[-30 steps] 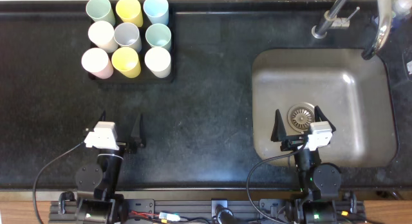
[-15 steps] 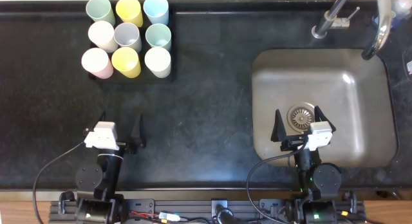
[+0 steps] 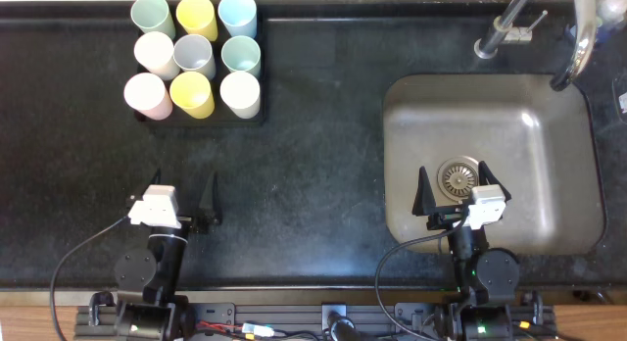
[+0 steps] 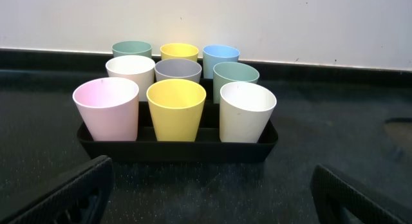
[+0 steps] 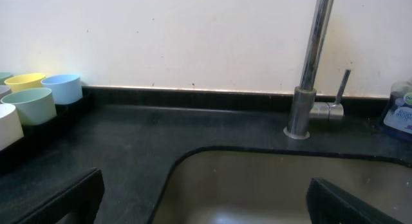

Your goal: Store Cups

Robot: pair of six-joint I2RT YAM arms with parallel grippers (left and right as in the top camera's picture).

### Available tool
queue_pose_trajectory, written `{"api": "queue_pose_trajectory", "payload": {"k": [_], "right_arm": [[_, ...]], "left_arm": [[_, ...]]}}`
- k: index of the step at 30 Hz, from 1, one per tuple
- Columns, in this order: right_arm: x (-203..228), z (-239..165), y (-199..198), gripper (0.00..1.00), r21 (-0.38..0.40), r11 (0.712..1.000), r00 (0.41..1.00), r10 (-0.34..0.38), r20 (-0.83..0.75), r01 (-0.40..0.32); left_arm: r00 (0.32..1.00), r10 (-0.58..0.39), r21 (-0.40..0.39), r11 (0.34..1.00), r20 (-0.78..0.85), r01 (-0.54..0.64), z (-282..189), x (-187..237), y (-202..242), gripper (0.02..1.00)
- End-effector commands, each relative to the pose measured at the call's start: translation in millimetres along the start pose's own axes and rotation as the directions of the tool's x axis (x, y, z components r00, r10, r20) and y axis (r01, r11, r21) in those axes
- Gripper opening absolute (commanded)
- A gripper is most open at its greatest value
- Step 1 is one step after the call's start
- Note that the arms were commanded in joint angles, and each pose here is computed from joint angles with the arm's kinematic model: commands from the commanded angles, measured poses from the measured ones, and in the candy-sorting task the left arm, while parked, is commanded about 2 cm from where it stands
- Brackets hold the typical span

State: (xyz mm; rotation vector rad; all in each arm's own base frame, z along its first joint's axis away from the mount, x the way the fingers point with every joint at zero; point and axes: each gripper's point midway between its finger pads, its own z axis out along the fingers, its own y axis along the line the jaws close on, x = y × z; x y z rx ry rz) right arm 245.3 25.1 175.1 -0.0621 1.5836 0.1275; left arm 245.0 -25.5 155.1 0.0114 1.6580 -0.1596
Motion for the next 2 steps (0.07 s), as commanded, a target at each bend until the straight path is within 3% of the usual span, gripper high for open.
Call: {"api": "queue_pose_trajectory", "payload": {"k": [1,2], "right_arm": [[2.6,0.2,-2.5,0.998,0.011,1.000,1.000,0.007,0.004,-0.007],[2.6,0.2,-2.5,0.998,0.011,1.000,1.000,0.006,0.004,-0.006]], "left_arm": [[1.000,0.022,0.007,1.000,0.005,-0.022,-0.6,-0.7,-1.8,0.998],[1.000,0.022,0.007,1.000,0.005,-0.022,-0.6,-0.7,-1.8,1.000]]}}
